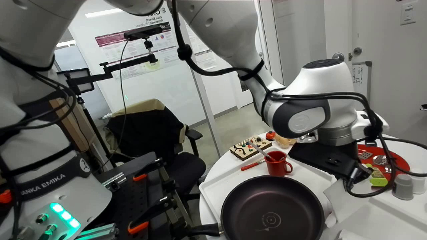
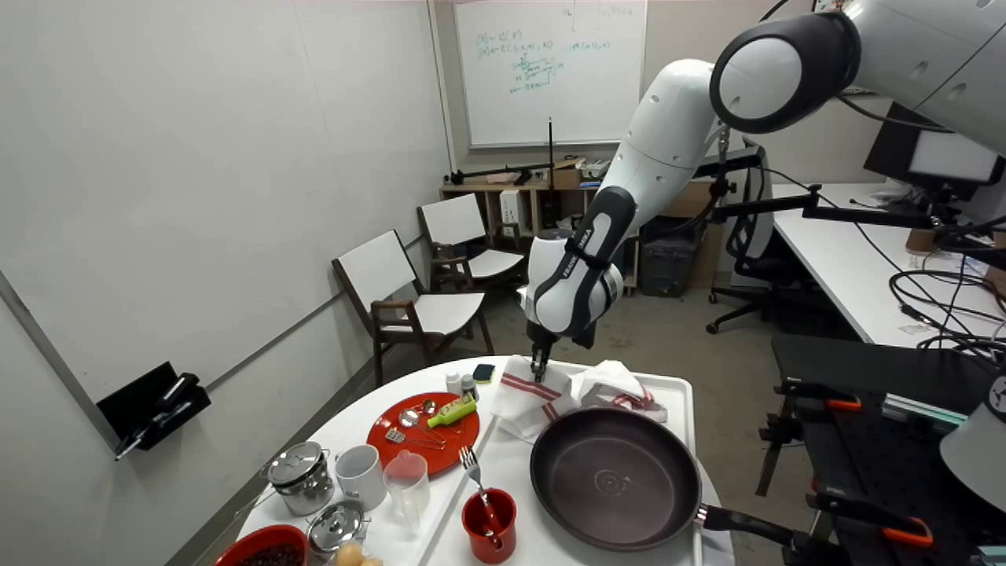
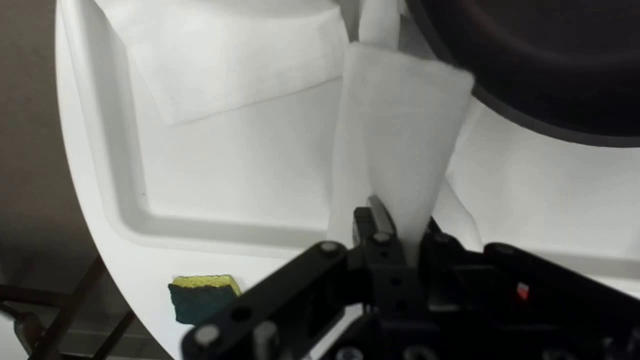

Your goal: Use the right white towel farthest from you to wipe the pan

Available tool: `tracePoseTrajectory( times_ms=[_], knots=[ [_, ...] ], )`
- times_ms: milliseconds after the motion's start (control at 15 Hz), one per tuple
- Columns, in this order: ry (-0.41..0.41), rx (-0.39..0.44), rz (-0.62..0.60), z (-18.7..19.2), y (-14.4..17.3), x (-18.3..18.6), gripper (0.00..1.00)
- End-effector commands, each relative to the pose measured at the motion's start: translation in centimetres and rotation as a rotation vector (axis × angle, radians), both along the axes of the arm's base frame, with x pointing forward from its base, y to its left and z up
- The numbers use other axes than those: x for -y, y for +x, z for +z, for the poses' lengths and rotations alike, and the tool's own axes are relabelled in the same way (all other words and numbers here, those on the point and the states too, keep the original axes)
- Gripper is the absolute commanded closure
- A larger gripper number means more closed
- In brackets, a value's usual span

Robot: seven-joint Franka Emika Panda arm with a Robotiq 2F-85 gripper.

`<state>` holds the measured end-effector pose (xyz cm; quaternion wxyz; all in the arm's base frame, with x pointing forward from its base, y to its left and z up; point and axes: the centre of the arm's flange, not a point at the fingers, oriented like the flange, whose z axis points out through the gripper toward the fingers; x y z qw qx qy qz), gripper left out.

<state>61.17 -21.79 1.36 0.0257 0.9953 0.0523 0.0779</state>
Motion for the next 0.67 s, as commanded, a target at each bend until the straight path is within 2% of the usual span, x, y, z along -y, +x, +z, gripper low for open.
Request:
tracePoseTrajectory(
  times_ms=[0,400,600],
  knots=[
    [-0.048,0.011,0.051,3.9,-5.8,-4.6,0.98],
    [-0.095,0.01,0.137,4.7,-10.9,-9.4,0.98],
    [-0.118,-0.023,0.19,5.0,-14.3,-10.4,0.98]
  ],
)
